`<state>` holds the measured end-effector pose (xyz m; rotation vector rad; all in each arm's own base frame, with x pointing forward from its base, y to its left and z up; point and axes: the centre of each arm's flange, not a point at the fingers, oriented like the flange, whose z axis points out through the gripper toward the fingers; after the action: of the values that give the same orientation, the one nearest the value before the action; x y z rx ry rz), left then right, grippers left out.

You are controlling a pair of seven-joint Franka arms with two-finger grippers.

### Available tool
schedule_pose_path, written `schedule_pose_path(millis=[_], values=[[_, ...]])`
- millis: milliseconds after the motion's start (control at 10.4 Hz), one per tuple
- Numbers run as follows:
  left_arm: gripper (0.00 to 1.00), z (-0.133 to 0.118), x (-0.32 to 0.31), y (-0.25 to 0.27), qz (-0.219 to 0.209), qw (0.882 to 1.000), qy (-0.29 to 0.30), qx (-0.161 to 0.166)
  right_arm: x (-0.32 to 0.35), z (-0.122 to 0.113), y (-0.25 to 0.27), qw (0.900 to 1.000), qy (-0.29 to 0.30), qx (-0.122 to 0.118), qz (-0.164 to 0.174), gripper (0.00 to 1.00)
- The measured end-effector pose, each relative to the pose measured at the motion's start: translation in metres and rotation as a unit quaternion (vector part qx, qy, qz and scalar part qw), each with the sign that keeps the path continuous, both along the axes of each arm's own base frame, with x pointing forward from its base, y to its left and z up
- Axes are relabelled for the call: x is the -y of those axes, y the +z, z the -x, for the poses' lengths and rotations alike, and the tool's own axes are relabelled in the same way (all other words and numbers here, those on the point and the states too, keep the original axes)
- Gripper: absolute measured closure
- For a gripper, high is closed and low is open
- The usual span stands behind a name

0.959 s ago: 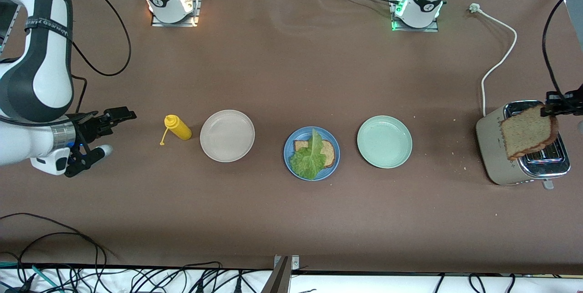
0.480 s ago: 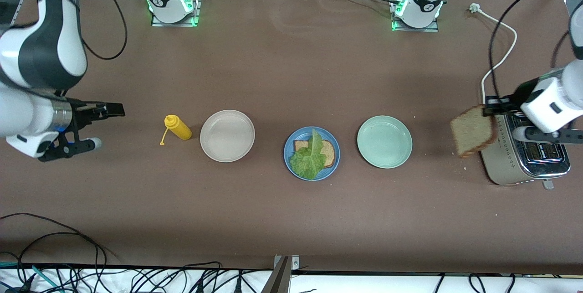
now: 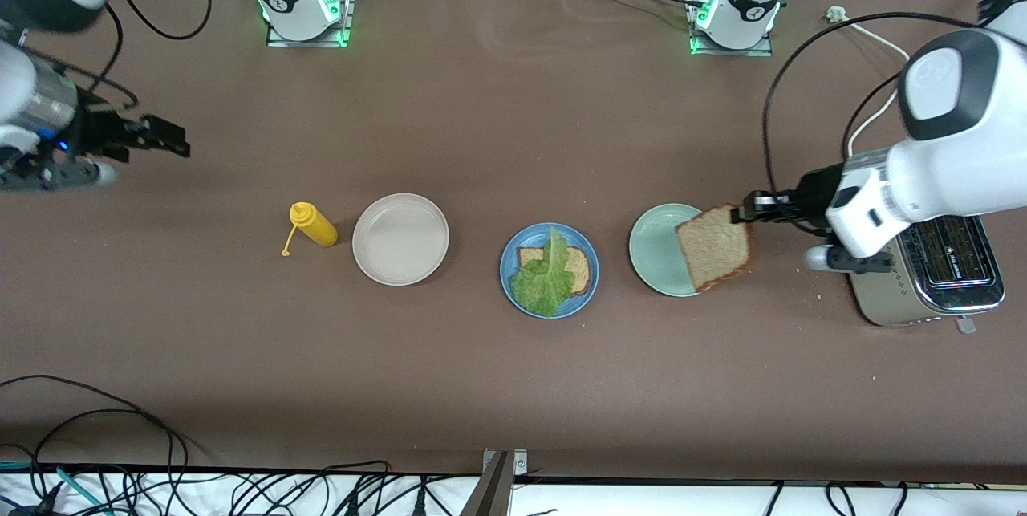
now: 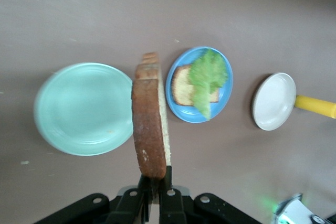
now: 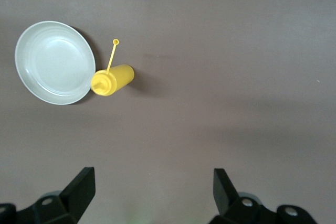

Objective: Make sandwich in blue plate with both arms
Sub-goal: 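Lower the toast onto the lettuce on the blue plate with the left gripper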

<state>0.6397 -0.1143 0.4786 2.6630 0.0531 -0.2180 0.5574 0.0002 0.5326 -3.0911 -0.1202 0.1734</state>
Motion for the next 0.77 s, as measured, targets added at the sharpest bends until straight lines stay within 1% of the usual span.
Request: schedule_pose_path(millis=[96, 192, 288, 384, 576, 672, 768], values=[[0.91, 0.000, 0.020, -0.015, 0.018, 1.000, -0.006, -0.013, 0.008, 0.017, 0.025, 1.000, -0.009, 0.015, 0.000, 0.00], [0.91, -0.002, 0.040, -0.032, 0.027, 0.999, -0.012, -0.022, 0.018, 0.031, 0.044, 1.000, -0.018, 0.016, -0.001, 0.00], [0.91, -0.007, 0.060, -0.051, 0.038, 0.999, -0.010, -0.019, 0.025, 0.037, 0.055, 1.000, -0.024, 0.020, 0.001, 0.00], [0.91, -0.010, 0.081, -0.073, 0.053, 0.998, -0.005, -0.023, 0.028, 0.038, 0.058, 0.999, -0.026, 0.022, 0.003, 0.00], [0.91, -0.012, 0.123, -0.109, 0.079, 0.995, 0.035, -0.056, 0.027, 0.036, 0.059, 0.999, -0.025, 0.023, 0.004, 0.00], [0.91, -0.012, 0.145, -0.115, 0.086, 0.993, 0.047, -0.059, 0.025, 0.035, 0.064, 0.999, -0.038, 0.028, 0.005, 0.00], [0.91, -0.011, 0.167, -0.118, 0.093, 0.993, 0.052, -0.053, 0.023, 0.034, 0.069, 0.998, -0.050, 0.033, 0.006, 0.00]])
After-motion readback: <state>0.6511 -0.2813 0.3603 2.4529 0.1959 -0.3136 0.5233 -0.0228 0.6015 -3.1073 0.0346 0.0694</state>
